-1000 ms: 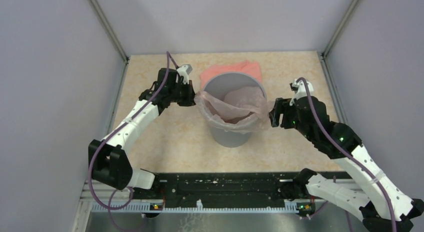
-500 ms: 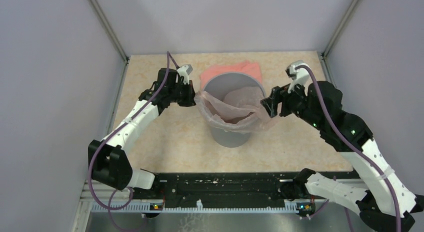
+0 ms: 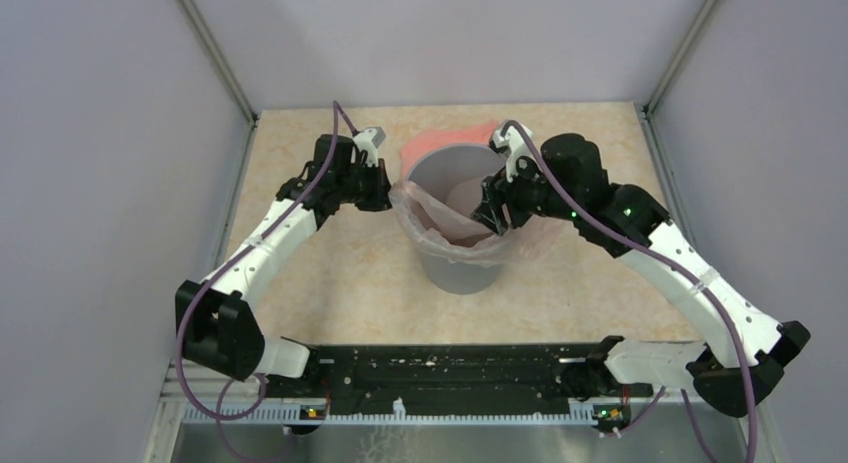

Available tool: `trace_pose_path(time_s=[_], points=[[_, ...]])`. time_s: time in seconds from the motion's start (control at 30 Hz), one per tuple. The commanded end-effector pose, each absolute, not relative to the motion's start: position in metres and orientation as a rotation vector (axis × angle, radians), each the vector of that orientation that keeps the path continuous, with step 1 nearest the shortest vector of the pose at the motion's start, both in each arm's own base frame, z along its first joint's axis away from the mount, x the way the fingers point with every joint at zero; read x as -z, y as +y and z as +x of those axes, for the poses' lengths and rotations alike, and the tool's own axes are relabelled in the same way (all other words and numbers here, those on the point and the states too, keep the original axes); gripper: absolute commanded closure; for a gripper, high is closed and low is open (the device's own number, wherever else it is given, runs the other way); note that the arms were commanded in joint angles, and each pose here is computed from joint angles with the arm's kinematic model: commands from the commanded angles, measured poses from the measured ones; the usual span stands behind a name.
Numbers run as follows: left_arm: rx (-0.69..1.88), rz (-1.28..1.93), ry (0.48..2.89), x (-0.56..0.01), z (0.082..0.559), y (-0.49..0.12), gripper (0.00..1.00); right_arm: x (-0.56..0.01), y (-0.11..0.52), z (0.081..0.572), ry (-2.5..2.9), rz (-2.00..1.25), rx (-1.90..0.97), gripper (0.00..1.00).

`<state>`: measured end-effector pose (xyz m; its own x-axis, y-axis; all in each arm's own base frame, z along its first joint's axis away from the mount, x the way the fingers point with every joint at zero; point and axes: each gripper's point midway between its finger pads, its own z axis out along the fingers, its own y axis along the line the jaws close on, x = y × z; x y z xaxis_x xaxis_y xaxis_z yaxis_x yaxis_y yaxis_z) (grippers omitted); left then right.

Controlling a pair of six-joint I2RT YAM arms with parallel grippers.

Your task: Put the trash bags into the trash bin

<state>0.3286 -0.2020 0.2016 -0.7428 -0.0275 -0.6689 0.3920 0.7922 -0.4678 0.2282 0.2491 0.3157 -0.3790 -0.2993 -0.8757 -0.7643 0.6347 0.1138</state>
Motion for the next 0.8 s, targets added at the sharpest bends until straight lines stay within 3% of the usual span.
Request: trace_pose_path(time_s=[0.0, 0.33, 0.6, 0.77], points=[[0.812, 0.311, 2.184, -0.235, 0.334, -0.206, 1.00, -0.358, 0.254, 0.221, 1.821, -0.859, -0.700, 0.42], [0.816, 0.313, 2.181, -0.237, 0.334, -0.207, 1.00, -0.335, 0.264, 0.210, 1.873, -0.975, -0.701, 0.43], [0.812, 0.315, 2.176, -0.239, 0.335, -0.206, 1.00, -0.332, 0.269, 0.220, 1.890, -0.978, -0.672, 0.68], [0.810, 0.317, 2.175, -0.239, 0.336, -0.206, 1.00, -0.331, 0.273, 0.222, 1.893, -0.992, -0.674, 0.77]])
